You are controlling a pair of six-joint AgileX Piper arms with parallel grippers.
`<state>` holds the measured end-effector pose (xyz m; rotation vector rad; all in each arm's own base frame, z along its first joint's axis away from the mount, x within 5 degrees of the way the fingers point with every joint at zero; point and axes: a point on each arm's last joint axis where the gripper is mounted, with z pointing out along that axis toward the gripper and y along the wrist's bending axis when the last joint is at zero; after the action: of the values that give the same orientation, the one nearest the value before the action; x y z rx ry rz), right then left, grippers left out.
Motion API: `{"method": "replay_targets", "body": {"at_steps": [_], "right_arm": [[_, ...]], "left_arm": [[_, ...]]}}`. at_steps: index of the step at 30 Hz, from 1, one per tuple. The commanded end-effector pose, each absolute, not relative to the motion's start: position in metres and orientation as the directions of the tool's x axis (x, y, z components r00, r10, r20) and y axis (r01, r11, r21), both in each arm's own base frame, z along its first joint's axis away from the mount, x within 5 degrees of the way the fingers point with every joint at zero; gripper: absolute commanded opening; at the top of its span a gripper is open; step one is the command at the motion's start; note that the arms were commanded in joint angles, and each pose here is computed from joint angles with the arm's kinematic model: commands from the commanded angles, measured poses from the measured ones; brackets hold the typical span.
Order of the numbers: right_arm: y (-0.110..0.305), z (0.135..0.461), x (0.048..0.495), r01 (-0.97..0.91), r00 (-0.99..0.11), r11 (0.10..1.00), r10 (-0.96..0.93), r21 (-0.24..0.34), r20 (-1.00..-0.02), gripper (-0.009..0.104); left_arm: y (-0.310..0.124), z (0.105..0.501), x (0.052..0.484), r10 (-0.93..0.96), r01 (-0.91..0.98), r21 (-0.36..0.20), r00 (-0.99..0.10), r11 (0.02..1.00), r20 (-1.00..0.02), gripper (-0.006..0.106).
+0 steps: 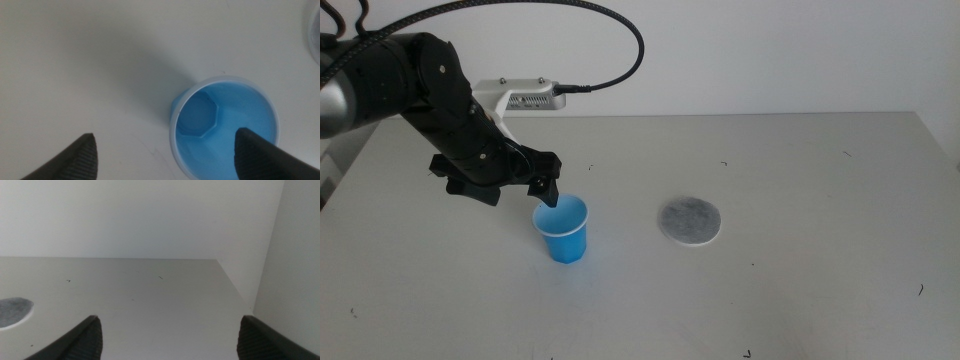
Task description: Place an empty cup on a cup mat.
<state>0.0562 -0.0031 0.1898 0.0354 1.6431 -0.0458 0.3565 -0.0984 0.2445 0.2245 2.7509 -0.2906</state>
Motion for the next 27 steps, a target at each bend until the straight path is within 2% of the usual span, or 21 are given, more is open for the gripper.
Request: {"method": "replay_targets", "body": {"at_steps": [1,12,15,17,24,27], "right_arm": [[-0.003,0.202,0.054,0.048,0.035,0.998,-0.027,-0.026,-0.999,0.094],[-0.003,0.202,0.054,0.048,0.035,0.998,-0.027,-0.026,-0.999,0.094],[-0.003,0.202,0.054,0.048,0.035,0.998,-0.027,-0.026,-0.999,0.094],[-0.003,0.202,0.054,0.048,0.035,0.998,-0.027,-0.026,-0.999,0.094],[-0.003,0.202,0.054,0.048,0.035,0.998,-0.027,-0.026,-0.999,0.094],[-0.003,0.202,0.054,0.048,0.035,0.998,-0.027,-0.026,-0.999,0.094]], "left_arm": [[-0.103,0.266,0.359,0.074,0.186,-0.21,-0.891,0.96,-0.448,0.105],[-0.107,0.23,0.374,0.065,0.16,-0.218,-0.919,0.963,-0.389,0.105],[-0.108,0.227,0.376,0.061,0.157,-0.218,-0.917,0.963,-0.394,0.099],[-0.108,0.226,0.377,0.061,0.157,-0.217,-0.917,0.963,-0.394,0.088],[-0.108,0.226,0.376,0.055,0.153,-0.226,-0.919,0.962,-0.389,0.026],[-0.108,0.225,0.376,0.055,0.153,-0.226,-0.92,0.962,-0.388,0.009]]}}
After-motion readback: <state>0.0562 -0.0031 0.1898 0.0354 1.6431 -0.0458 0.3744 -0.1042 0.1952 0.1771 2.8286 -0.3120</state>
